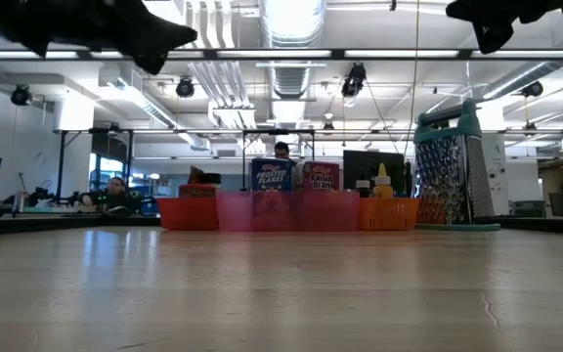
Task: Pick & Place Kitchen Items
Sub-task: Return to Home Position
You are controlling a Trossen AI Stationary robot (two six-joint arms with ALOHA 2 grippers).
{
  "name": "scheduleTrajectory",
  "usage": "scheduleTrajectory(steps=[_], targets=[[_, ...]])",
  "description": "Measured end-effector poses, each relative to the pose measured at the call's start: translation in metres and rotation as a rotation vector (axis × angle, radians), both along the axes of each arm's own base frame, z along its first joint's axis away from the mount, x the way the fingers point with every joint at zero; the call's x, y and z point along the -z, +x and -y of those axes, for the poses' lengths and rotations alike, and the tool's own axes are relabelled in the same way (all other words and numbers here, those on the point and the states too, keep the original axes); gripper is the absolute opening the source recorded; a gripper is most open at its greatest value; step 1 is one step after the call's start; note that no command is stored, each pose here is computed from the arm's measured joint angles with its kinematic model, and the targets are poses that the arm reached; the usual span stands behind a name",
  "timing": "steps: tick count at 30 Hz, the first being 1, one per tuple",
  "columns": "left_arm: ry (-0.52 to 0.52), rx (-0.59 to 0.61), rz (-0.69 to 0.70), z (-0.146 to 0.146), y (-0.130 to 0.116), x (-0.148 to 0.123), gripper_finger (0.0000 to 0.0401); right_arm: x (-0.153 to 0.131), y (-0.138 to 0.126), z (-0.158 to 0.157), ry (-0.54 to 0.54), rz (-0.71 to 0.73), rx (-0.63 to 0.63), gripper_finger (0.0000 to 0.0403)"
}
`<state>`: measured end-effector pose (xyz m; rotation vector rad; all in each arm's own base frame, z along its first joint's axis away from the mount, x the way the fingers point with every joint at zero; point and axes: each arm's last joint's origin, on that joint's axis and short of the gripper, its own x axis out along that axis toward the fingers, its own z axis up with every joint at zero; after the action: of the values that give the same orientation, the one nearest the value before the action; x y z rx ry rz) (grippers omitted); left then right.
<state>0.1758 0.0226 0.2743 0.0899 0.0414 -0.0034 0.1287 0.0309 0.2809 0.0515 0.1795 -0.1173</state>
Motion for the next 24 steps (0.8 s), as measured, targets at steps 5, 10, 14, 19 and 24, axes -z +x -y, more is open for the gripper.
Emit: scheduleTrajectory(steps=[5,10,14,19,24], targets=[[0.007,0.003,0.042,0.002,-0.009,0.024,0.0003,0.017,0.002,0.011,0.021,-0.015,-0.001,0.0008],[0.061,0.003,0.064,0.003,-0.018,0.04,0.0003,0.038,0.008,0.025,0.073,-0.021,-0.019,0.0008],[0.071,0.001,0.066,0.004,-0.024,0.049,0.0003,0.052,0.005,0.037,0.051,0.006,-0.014,0.0008],[0.084,-0.004,0.066,0.004,-0.032,0.061,0.0004,0.063,-0.002,0.049,0.065,0.026,-0.018,0.0008],[0.101,-0.014,0.074,0.004,-0.038,0.074,0.0005,0.069,-0.012,0.052,0.026,0.068,-0.008,0.0008]])
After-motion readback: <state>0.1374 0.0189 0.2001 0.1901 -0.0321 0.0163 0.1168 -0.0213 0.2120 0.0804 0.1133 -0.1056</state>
